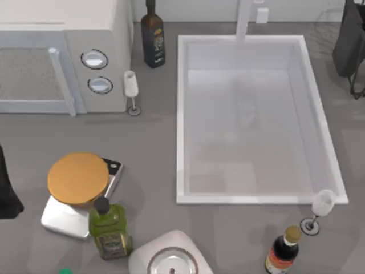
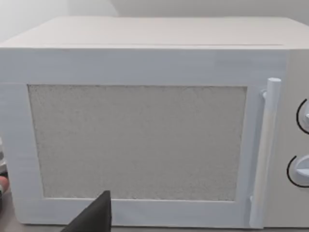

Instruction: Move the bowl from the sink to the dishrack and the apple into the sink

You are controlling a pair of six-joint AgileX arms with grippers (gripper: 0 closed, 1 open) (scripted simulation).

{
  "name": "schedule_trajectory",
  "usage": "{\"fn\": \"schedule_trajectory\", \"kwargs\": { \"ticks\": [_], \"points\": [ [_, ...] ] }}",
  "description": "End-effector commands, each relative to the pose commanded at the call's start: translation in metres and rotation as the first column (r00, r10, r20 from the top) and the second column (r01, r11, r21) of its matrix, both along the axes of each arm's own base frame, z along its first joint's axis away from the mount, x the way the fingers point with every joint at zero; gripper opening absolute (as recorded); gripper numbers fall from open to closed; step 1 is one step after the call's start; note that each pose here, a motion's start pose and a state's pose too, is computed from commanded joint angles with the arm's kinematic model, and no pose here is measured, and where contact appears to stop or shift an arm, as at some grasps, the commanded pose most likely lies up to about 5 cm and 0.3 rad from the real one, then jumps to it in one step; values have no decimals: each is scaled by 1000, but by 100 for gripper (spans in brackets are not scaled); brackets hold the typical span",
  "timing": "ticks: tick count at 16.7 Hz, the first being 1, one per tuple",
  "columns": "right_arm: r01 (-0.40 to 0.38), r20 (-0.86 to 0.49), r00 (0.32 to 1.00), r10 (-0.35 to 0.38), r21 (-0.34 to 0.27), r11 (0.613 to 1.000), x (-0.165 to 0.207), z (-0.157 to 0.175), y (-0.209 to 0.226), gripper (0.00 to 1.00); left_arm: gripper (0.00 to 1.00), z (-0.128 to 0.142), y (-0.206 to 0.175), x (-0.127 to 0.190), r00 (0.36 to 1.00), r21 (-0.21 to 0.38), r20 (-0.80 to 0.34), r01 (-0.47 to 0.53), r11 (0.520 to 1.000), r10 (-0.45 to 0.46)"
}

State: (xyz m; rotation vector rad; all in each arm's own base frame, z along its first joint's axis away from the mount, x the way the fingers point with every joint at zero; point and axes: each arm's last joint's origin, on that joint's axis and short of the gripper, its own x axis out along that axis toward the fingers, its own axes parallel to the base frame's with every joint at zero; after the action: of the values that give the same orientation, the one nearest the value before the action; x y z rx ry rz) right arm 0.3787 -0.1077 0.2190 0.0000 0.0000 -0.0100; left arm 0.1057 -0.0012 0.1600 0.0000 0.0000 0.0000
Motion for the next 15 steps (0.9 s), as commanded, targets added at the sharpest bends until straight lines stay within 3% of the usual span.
{"fn": "schedule_trajectory", "kwargs": {
  "ticks": [2,15],
  "points": [
    [0,0,1000,0,0,1000,0,0,0,0,100,0,0,0,1000,0,0,0,1000,0],
    [0,0,1000,0,0,1000,0,0,0,98,100,0,0,0,1000,0,0,0,1000,0]
  ]
}}
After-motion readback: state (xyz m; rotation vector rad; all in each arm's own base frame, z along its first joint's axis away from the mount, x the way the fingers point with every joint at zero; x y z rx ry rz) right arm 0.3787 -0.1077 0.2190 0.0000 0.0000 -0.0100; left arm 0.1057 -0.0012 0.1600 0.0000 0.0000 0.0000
